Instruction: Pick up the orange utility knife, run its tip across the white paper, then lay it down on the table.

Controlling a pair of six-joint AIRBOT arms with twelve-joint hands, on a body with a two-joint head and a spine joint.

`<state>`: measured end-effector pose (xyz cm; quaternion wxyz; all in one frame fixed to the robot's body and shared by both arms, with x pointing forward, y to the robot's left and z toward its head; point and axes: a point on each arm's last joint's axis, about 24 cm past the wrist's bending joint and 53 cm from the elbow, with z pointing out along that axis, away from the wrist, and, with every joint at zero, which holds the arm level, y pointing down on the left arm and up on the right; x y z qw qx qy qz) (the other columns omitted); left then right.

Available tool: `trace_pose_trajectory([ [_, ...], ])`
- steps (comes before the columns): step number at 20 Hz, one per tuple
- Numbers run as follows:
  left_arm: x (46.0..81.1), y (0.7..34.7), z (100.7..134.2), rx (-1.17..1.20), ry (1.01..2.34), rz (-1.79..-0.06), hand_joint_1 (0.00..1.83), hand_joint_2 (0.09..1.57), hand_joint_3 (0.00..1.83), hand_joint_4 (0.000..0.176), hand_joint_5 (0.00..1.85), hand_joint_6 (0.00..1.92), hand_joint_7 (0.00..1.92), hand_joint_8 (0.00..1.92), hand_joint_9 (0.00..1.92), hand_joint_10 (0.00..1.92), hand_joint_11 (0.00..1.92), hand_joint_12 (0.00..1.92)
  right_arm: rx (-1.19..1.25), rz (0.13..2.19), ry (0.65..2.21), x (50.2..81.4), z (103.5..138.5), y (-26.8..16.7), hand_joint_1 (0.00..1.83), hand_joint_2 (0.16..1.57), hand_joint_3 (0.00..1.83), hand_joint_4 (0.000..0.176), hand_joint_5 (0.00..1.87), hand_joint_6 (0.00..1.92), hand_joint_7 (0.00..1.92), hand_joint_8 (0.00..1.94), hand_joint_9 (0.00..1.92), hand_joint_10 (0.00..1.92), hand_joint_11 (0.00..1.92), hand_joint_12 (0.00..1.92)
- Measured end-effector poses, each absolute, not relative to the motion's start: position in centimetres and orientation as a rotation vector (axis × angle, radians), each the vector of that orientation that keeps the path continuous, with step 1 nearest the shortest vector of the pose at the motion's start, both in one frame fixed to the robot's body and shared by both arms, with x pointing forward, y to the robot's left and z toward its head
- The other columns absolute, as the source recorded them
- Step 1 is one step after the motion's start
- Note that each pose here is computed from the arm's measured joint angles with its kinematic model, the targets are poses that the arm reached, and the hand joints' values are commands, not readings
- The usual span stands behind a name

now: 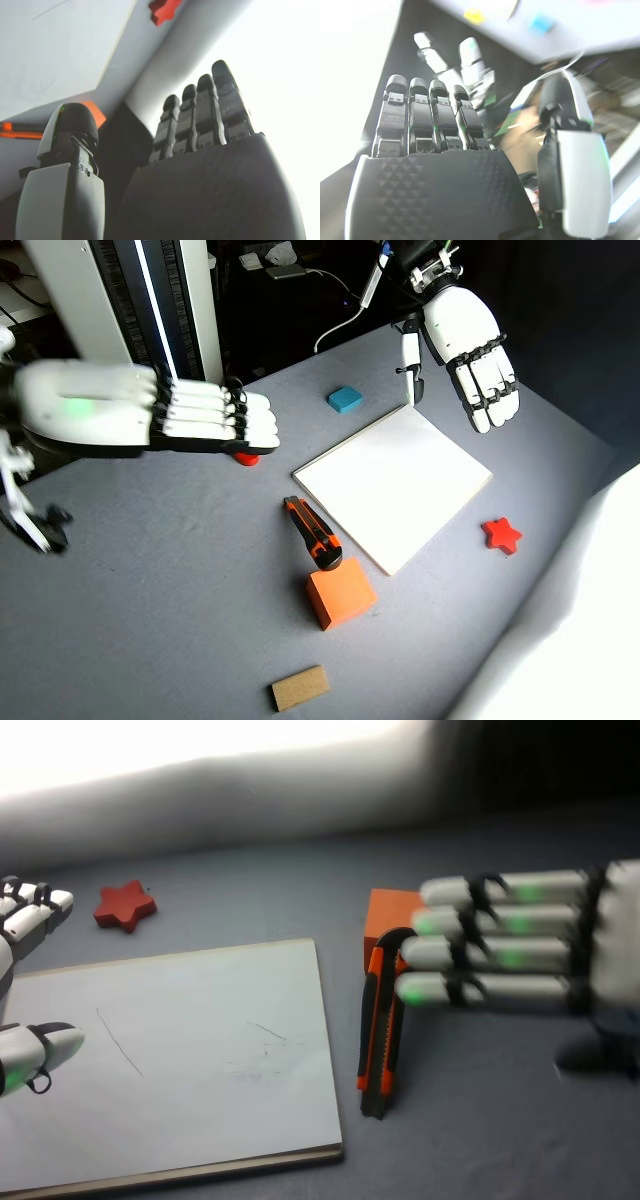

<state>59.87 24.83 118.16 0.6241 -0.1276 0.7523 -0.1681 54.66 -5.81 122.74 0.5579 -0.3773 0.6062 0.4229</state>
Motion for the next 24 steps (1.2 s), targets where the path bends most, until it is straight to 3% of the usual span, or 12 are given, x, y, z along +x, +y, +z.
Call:
trace_pose_trajectory([
  [2,59.9,24.9,118.1,-0.297,1.727,-0.385,0.44,1.26,0.0,0.031,0.0,0.0,0.04,0.0,0.04,0.0,0.0,0.29,-0.89,0.987,1.448,56.5,123.4,-4.6,1.19,1.06,0.0,0.0,0.0,0.0,0.0,0.0,0.0,0.0,0.0,0.0],
  [4,60.0,24.5,118.1,-0.303,1.724,-0.397,0.44,1.26,0.0,0.029,0.0,0.0,0.04,0.0,0.03,0.0,0.0,0.23,-0.902,0.966,1.5,57.5,122.9,-3.7,1.13,1.07,0.0,0.0,0.0,0.0,0.0,0.0,0.0,0.0,0.0,0.0],
  [6,60.2,23.8,118.2,-0.311,1.718,-0.422,0.41,1.28,0.01,0.02,0.0,0.0,0.04,0.0,0.03,0.0,0.0,0.33,-0.88,0.932,1.595,58.6,121.8,-3.1,1.03,1.12,0.0,0.0,0.0,0.0,0.0,0.0,0.0,0.0,0.0,0.0],
  [8,60.3,22.7,118.2,-0.301,1.715,-0.45,0.42,1.28,0.0,0.016,0.0,0.0,0.03,0.0,0.02,0.0,0.0,0.29,-0.88,0.865,1.632,60.0,121.1,-3.0,1.07,1.1,0.0,0.0,0.0,0.0,0.0,0.0,0.0,0.0,0.0,0.0],
  [10,60.3,22.3,118.0,-0.302,1.719,-0.461,0.45,1.27,0.0,0.013,0.01,0.0,0.05,0.0,0.05,0.01,0.0,0.37,-0.854,0.862,1.669,60.7,120.8,-3.0,1.06,1.1,0.0,0.0,0.0,0.0,0.0,0.0,0.0,0.0,0.0,0.0],
  [14,60.7,22.7,118.1,-0.314,1.712,-0.456,0.46,1.29,0.0,0.026,0.0,0.0,0.04,0.0,0.04,0.0,0.0,0.41,-0.892,0.882,1.696,60.3,119.7,-1.2,1.08,1.09,0.0,0.0,0.0,0.0,0.0,0.0,0.0,0.0,0.0,0.0],
  [22,61.4,24.4,118.0,-0.369,1.7,-0.434,0.45,1.29,0.0,0.023,0.0,0.0,0.05,0.0,0.02,0.0,0.0,0.31,-0.965,0.809,1.751,62.1,117.0,0.9,1.13,1.12,0.0,0.0,0.0,0.0,0.0,0.0,0.0,0.0,0.0,0.0],
  [24,61.4,24.3,118.0,-0.37,1.701,-0.437,0.46,1.3,0.0,0.017,0.01,0.0,0.05,0.0,0.04,0.01,0.0,0.38,-0.979,0.801,1.764,62.3,116.5,1.3,1.13,1.11,0.0,0.0,0.0,0.0,0.0,0.0,0.0,0.0,0.0,0.0],
])
